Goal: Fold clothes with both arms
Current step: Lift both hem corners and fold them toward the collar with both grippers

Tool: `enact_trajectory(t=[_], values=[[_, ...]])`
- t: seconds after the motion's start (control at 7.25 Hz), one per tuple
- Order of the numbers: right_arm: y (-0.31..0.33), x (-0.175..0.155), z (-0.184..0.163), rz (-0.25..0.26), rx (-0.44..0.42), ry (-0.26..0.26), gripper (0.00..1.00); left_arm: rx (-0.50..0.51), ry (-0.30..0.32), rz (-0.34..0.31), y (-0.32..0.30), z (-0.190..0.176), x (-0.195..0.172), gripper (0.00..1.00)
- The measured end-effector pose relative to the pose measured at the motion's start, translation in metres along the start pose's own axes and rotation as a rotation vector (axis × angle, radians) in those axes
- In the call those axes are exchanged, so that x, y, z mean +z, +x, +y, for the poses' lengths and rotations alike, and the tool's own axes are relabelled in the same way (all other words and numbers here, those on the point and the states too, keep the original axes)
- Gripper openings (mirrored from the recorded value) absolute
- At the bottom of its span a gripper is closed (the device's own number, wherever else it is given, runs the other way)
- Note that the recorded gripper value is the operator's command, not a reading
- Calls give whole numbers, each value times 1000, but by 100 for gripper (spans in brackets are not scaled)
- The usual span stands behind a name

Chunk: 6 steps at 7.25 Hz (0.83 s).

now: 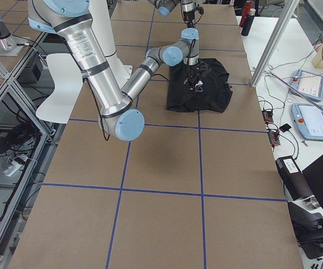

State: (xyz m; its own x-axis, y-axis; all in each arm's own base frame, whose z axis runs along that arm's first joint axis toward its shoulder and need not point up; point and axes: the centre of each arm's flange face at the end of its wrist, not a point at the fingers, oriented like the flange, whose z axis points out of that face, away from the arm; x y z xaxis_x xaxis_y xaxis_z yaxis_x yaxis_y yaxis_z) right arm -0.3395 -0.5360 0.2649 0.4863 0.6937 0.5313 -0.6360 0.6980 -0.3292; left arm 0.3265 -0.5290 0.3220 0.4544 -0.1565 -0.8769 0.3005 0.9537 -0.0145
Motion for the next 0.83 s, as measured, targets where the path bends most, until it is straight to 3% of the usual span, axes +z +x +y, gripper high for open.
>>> enact_trajectory(t=[0.83], values=[[-101, 69, -75, -18, -22, 19, 0, -23, 73, -17, 5, -57, 43, 0]])
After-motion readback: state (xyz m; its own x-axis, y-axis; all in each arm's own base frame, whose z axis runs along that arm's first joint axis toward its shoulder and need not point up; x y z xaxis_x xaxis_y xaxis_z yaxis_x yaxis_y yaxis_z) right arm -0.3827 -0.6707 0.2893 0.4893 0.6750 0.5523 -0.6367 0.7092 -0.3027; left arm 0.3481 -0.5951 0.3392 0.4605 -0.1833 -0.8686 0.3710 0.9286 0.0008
